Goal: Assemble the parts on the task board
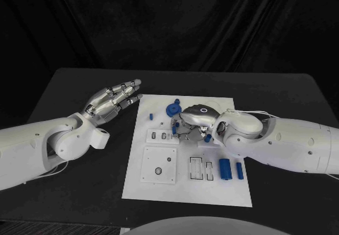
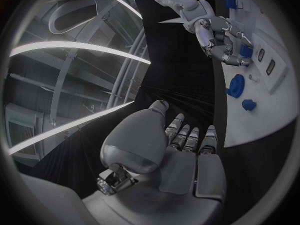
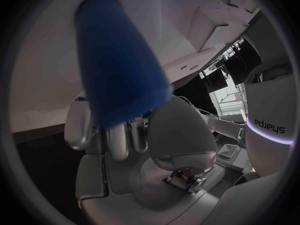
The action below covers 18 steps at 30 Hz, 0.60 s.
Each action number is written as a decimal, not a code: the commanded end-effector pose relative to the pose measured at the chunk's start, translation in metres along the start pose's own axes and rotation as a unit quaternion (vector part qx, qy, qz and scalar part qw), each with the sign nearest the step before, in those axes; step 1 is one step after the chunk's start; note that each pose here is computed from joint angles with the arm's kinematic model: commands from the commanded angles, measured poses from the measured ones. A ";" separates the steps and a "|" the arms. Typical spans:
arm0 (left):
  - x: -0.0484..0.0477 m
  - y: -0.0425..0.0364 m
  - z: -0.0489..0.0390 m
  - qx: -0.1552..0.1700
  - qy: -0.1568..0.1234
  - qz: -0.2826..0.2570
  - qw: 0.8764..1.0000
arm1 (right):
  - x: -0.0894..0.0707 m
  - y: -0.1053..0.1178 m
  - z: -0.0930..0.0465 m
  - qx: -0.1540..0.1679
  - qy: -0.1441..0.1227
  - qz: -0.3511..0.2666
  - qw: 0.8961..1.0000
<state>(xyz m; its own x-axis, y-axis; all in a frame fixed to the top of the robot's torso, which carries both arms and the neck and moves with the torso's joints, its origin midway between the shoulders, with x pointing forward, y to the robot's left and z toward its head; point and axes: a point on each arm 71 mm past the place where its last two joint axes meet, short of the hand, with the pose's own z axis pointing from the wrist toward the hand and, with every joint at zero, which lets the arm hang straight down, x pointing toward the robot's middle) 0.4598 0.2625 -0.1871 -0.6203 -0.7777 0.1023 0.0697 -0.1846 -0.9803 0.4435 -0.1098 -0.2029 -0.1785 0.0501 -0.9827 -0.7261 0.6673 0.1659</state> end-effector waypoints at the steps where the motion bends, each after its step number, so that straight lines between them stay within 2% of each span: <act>1: 0.0018 0.0000 0.0007 0.002 0.007 -0.007 1.000 | 0.006 -0.002 -0.001 0.006 0.020 -0.004 1.000; 11: 0.0011 0.0002 0.0005 0.002 0.006 -0.007 1.000 | 0.005 -0.003 -0.003 0.001 0.011 -0.004 1.000; 18: -0.0007 -0.0004 -0.0012 0.002 0.001 -0.004 1.000 | -0.001 -0.004 -0.008 -0.011 -0.026 -0.002 1.000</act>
<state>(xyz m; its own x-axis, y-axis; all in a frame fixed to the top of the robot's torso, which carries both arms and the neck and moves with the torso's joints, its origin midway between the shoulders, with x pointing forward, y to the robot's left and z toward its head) 0.4599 0.2643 -0.1878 -0.6189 -0.7788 0.1023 0.0642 -0.1800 -0.9816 0.4441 -0.1189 -0.2033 -0.1717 0.0557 -0.9836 -0.7243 0.6697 0.1643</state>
